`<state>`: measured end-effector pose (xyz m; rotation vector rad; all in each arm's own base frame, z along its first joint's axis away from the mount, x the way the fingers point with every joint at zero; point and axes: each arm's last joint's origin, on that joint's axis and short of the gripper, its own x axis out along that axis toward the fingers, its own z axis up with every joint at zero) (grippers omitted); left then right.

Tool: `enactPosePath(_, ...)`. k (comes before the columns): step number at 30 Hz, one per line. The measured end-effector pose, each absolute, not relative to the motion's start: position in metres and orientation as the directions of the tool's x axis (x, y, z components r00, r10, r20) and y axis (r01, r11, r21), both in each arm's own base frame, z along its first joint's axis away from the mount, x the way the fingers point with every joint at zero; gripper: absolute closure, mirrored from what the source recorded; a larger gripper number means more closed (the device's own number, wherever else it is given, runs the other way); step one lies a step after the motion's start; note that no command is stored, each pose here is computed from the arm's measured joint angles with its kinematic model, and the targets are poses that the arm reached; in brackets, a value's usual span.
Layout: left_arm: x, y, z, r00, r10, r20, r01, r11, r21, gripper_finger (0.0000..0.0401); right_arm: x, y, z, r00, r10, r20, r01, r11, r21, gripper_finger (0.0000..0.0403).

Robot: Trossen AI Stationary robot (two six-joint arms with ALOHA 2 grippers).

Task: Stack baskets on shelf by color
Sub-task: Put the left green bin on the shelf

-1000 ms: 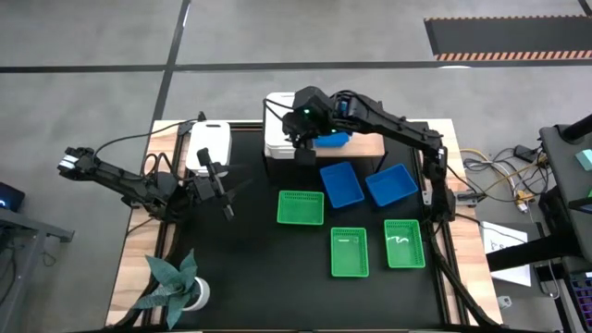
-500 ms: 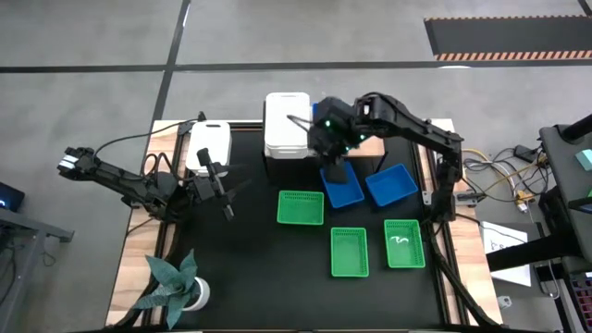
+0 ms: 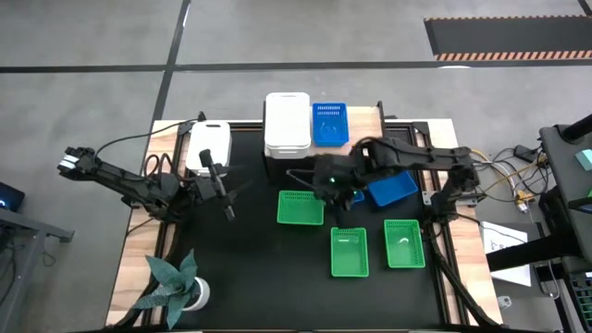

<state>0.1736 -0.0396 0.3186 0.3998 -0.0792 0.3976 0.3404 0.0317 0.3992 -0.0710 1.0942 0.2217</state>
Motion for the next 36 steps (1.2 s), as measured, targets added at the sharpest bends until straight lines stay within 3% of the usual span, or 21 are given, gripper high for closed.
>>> enactPosePath(8,0.174,-0.040,0.318,0.920,0.362,0.152,-0.392,0.846,0.362,0.0231,0.307,0.052,0.376,0.548,0.182,-0.816,-0.207,0.975,0.079,0.0394)
enactPosePath(15,0.178,-0.041,0.316,0.918,0.363,0.159,-0.396,0.847,0.356,0.0231,0.277,0.059,0.345,0.661,0.109,-0.742,-0.189,0.982,-0.025,0.0394)
enactPosePath(23,0.185,-0.043,0.312,0.921,0.362,0.147,-0.390,0.845,0.366,0.0231,0.269,0.058,0.304,0.759,0.111,-0.641,-0.174,0.984,-0.036,0.0394)
enactPosePath(31,0.189,-0.045,0.310,0.919,0.362,0.154,-0.393,0.858,0.330,0.0231,0.267,0.058,0.269,0.748,0.109,-0.655,-0.192,0.980,-0.056,0.0392)
enactPosePath(36,0.197,-0.047,0.303,0.924,0.360,0.125,-0.381,0.864,0.330,0.0231,0.265,0.057,0.262,0.728,0.105,-0.678,-0.212,0.974,-0.076,0.0358)
